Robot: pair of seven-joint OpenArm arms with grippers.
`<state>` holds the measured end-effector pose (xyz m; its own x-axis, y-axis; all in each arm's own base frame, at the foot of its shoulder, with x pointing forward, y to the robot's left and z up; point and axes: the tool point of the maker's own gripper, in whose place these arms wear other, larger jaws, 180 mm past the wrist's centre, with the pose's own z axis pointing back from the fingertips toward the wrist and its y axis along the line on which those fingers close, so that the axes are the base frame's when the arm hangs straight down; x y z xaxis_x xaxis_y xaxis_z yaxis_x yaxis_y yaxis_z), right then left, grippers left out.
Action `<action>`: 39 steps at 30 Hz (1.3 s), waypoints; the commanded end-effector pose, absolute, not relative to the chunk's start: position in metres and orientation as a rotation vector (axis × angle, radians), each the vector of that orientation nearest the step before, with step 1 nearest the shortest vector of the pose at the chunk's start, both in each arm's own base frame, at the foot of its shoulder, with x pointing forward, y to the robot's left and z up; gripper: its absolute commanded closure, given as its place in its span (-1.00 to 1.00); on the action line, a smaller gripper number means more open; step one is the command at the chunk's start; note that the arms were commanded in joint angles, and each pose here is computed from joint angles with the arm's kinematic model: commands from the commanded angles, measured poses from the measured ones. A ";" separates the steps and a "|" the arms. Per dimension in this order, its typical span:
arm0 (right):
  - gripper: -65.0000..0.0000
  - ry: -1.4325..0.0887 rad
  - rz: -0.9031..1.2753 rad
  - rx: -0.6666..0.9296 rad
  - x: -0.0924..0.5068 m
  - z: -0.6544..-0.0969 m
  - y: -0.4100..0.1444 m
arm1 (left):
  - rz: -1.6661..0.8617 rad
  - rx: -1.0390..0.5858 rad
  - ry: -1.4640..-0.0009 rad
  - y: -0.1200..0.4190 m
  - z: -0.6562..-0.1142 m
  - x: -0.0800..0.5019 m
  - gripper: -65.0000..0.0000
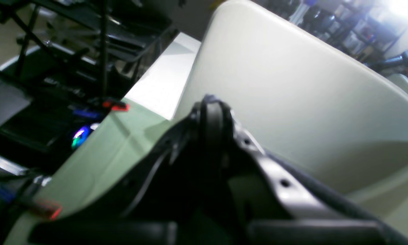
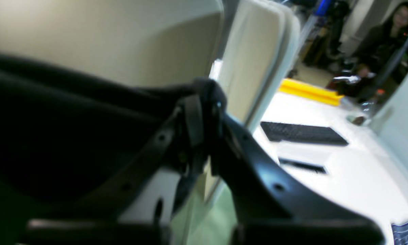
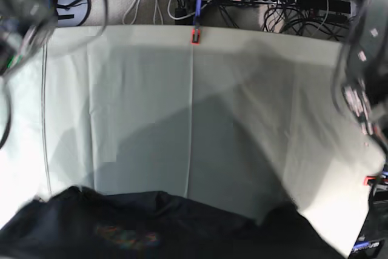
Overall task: Layout the t-shirt on the table in an organized manner, then fold the t-shirt properly
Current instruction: 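Lay the shirt flat, pulling both held corners away from the body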
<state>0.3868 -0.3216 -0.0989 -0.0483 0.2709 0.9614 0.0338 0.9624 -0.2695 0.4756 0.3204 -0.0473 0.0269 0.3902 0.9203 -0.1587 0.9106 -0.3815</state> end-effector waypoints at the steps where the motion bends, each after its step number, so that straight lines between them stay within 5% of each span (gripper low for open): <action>1: 1.00 -1.658 0.209 -0.267 0.379 -0.084 -0.321 | 0.442 -0.165 -1.533 0.331 -0.035 0.467 1.00; 17: 1.00 -1.297 -0.086 -0.298 0.244 -0.232 -0.346 | 0.588 0.059 -1.029 0.381 -0.270 0.301 1.00; 39: 1.00 -0.931 -0.232 -0.162 0.140 -0.356 -0.327 | 0.753 0.071 -0.704 0.404 -0.375 0.203 1.00</action>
